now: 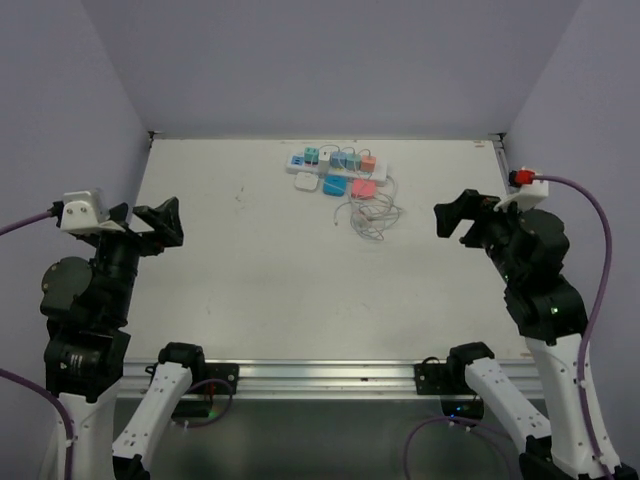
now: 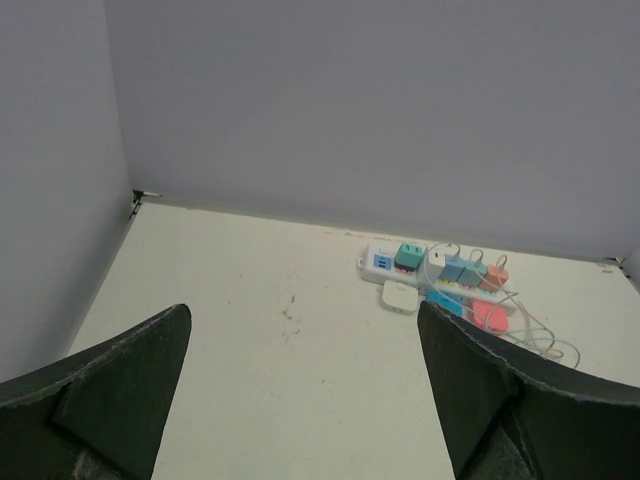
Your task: Pull the plug off the socket
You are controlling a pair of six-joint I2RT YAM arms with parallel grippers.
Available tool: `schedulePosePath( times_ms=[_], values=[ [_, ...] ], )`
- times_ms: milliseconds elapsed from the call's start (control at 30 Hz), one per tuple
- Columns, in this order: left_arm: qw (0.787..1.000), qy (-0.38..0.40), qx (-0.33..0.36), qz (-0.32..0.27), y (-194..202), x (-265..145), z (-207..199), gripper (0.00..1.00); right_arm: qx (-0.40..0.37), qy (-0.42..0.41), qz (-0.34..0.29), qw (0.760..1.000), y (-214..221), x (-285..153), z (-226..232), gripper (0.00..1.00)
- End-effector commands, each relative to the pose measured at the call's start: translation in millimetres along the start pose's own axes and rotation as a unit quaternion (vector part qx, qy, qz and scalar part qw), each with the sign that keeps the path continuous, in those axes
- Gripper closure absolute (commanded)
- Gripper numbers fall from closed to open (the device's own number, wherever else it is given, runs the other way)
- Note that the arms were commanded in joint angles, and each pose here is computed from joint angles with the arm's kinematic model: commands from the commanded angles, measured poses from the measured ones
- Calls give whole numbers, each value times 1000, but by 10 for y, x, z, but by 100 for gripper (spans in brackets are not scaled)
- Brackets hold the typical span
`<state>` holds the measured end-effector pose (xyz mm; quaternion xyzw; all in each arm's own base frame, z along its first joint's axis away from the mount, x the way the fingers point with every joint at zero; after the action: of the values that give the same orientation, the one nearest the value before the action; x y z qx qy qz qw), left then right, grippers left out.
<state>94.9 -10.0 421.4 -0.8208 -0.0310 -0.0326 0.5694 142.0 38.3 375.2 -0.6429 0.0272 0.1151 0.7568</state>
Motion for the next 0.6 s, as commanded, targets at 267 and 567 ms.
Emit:
schedulePosePath(
  times_ms=[267, 567],
  values=[
    [995, -1, 4, 96, 740, 444, 139, 0, 81, -56, 153, 983, 633, 873, 141, 1],
    [990, -13, -5, 141, 1427, 575, 344, 0, 123, -26, 193, 973, 995, 1677, 130, 1]
  ],
)
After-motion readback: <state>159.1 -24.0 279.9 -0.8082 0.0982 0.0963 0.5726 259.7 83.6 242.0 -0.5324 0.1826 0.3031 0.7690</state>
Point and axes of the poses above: each gripper's point midway between its finger pads, its own x axis out along the fingers, its own z axis along the line the jaws close on, y = z × x, the point moved 10 cm from there along -x, back along the fingers, and after that the axes turned 8 degrees about -x, right-handed, at the moved point
